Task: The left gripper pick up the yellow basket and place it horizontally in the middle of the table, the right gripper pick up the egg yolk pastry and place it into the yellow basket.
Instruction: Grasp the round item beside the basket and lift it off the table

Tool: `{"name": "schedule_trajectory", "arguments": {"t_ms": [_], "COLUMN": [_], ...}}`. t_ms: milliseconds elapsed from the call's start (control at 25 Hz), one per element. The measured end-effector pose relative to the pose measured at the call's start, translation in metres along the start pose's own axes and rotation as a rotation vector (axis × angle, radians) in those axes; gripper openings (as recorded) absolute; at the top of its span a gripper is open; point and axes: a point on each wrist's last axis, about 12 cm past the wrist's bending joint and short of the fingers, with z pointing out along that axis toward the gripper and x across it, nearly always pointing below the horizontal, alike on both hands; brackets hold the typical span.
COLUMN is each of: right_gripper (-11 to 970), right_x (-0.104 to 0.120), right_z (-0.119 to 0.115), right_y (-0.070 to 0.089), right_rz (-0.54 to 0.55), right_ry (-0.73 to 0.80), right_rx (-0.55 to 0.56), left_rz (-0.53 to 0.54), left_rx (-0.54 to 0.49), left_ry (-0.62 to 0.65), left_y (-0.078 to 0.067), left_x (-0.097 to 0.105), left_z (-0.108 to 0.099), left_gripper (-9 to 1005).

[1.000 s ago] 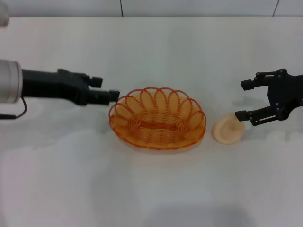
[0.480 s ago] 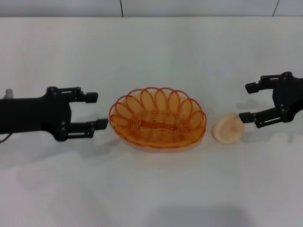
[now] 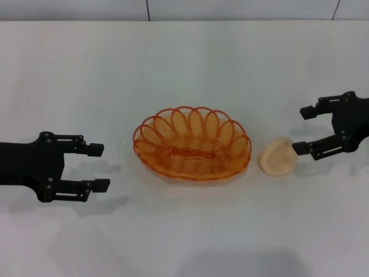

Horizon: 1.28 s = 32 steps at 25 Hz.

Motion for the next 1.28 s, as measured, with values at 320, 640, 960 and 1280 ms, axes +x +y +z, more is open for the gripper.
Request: {"name": "schedule_trajectory", "arguments": {"t_ms": [320, 640, 960, 1280], "right_gripper": [864, 841, 838, 835], "right_x": [-0.017, -0.023, -0.016, -0.013], "right_z": [0.014, 0.025, 0.032, 0.038], "right_y": [0.006, 0.003, 0.002, 0.001], "right_rz": [-0.062, -0.061, -0.034, -0.001], "right_ry": [0.152, 0.208, 0.213, 0.164], "right_rx": [-0.025, -0.032, -0.035, -0.025], "left_rz": [0.002, 0.018, 0.038, 0.020], "left_rx": [0.005, 0.002, -0.016, -0.045], "left_ry": [0.029, 0.023, 0.008, 0.018], "left_y": [0.001, 0.001, -0.001, 0.005], "left_x": [0.002, 0.001, 0.007, 0.012], "left_z": [-0.001, 0.003, 0.007, 0.010], "left_gripper": [712, 707, 702, 701]}}
